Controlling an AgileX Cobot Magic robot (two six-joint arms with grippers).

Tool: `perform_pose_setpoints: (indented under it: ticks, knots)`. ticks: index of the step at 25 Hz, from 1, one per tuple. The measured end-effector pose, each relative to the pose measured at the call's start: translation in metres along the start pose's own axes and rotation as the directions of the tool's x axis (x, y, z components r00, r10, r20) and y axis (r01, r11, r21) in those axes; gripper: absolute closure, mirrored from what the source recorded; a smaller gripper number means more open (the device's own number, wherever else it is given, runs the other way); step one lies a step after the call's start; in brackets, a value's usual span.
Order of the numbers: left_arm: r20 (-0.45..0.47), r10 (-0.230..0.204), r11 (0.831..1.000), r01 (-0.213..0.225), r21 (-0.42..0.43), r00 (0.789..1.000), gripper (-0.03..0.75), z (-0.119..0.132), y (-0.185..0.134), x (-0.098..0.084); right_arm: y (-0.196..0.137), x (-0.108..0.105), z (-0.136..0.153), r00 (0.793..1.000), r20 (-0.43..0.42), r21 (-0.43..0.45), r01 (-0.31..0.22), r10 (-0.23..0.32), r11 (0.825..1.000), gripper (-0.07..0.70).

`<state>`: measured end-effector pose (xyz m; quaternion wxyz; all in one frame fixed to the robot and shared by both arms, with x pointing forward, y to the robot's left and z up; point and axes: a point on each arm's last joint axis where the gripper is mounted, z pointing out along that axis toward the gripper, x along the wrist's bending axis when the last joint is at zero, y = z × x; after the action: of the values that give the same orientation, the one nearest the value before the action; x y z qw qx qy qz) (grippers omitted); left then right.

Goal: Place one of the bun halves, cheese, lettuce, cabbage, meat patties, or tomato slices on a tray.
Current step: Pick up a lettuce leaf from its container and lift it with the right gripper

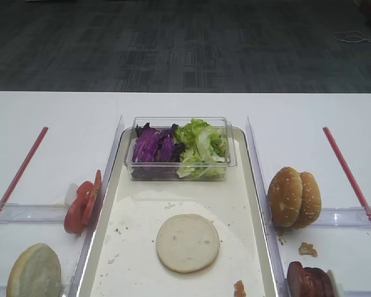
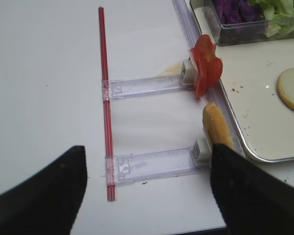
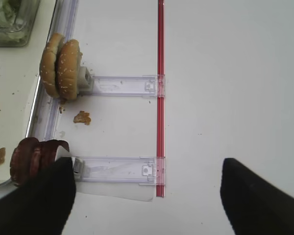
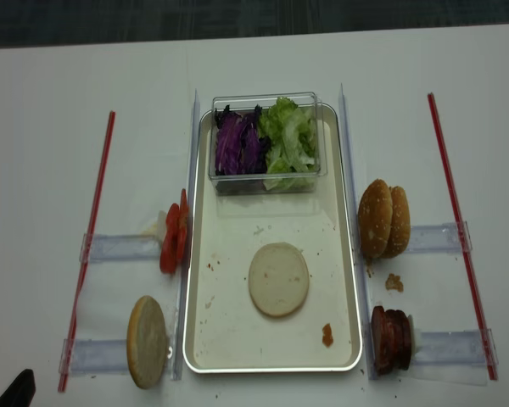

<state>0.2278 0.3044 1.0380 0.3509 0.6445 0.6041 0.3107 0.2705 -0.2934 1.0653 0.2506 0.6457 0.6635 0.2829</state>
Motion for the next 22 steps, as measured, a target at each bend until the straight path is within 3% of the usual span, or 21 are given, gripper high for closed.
perform_pose_setpoints:
  ticks: [9,16,22]
  knots:
    - [0.000,0.000,1.000,0.000,0.000,1.000,0.219,0.000,0.000,0.000,0.069,-0.001,0.014,1.000,-0.008,0.085,-0.013,0.014,0.996,0.024]
    - [0.000,0.000,1.000,0.000,0.000,1.000,0.219,0.000,0.000,0.000,0.082,-0.002,0.033,1.000,-0.017,0.139,-0.024,0.027,0.990,0.028]
    - [0.000,0.000,1.000,0.000,0.000,1.000,0.219,0.000,0.000,0.000,0.116,-0.001,0.046,0.998,-0.033,0.187,-0.038,0.045,0.982,0.094]
